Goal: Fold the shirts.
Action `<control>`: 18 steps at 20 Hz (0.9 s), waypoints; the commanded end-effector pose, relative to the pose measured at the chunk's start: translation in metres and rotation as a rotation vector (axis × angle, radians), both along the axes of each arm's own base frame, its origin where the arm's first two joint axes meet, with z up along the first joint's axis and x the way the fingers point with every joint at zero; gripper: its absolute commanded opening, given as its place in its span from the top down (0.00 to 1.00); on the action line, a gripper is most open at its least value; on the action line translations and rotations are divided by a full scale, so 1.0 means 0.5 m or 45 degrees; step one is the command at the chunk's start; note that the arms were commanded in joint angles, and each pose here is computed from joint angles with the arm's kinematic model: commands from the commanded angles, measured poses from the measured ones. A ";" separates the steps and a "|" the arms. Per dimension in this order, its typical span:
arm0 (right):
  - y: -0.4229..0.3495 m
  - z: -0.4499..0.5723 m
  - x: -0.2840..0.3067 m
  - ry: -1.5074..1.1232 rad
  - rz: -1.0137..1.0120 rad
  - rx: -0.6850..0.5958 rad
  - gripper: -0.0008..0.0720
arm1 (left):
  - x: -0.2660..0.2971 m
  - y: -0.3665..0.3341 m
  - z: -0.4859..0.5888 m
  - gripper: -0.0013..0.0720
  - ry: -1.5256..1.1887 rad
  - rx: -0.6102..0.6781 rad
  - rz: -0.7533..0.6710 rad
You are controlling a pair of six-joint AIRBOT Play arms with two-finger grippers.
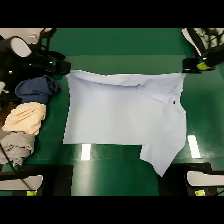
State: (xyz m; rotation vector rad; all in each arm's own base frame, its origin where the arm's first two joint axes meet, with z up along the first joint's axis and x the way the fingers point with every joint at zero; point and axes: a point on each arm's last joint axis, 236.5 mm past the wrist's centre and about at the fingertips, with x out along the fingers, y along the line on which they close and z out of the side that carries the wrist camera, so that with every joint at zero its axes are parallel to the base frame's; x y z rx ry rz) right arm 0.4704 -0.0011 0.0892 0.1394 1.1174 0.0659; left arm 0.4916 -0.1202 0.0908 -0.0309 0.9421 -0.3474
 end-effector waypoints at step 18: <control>-0.034 -0.189 -0.023 0.045 -0.019 -0.139 0.96 | 0.030 0.075 -0.211 0.95 0.077 0.285 -0.031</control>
